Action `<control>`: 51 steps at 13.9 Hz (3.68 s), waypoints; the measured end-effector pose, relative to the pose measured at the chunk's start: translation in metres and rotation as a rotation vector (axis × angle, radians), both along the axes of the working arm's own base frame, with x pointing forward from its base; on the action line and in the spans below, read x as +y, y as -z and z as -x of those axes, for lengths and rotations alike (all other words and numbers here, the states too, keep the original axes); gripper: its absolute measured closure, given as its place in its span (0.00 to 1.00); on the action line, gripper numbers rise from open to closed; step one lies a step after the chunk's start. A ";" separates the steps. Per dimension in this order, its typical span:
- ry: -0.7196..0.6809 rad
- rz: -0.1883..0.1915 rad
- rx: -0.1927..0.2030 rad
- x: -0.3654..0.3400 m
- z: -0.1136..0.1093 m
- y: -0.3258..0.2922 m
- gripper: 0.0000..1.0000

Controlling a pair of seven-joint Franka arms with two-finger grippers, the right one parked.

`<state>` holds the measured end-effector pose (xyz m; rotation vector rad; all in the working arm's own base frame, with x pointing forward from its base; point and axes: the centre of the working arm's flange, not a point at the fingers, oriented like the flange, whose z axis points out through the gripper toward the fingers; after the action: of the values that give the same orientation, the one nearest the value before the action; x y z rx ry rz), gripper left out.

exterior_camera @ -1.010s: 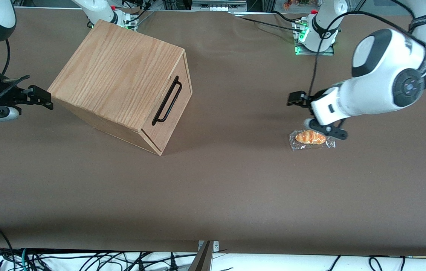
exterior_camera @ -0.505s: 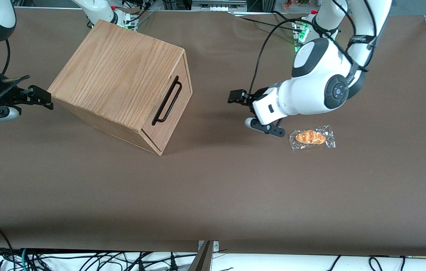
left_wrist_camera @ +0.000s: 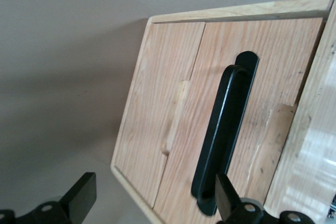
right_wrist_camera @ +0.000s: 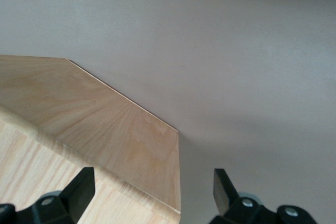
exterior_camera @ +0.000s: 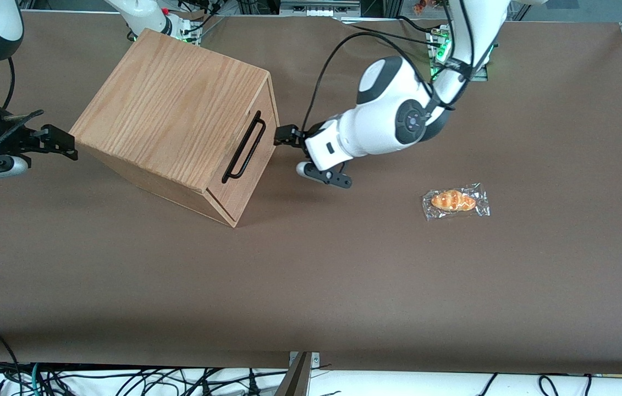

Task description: Open top drawer with left arm

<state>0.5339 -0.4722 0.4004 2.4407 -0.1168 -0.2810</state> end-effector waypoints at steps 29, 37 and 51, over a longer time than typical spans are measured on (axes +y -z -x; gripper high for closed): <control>-0.022 -0.078 -0.115 -0.035 0.005 0.044 0.00; -0.093 -0.102 -0.093 0.020 -0.039 0.044 0.00; -0.114 -0.130 -0.083 0.055 -0.062 0.043 0.00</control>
<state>0.5957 -0.4170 0.3572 2.5772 0.0054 -0.1406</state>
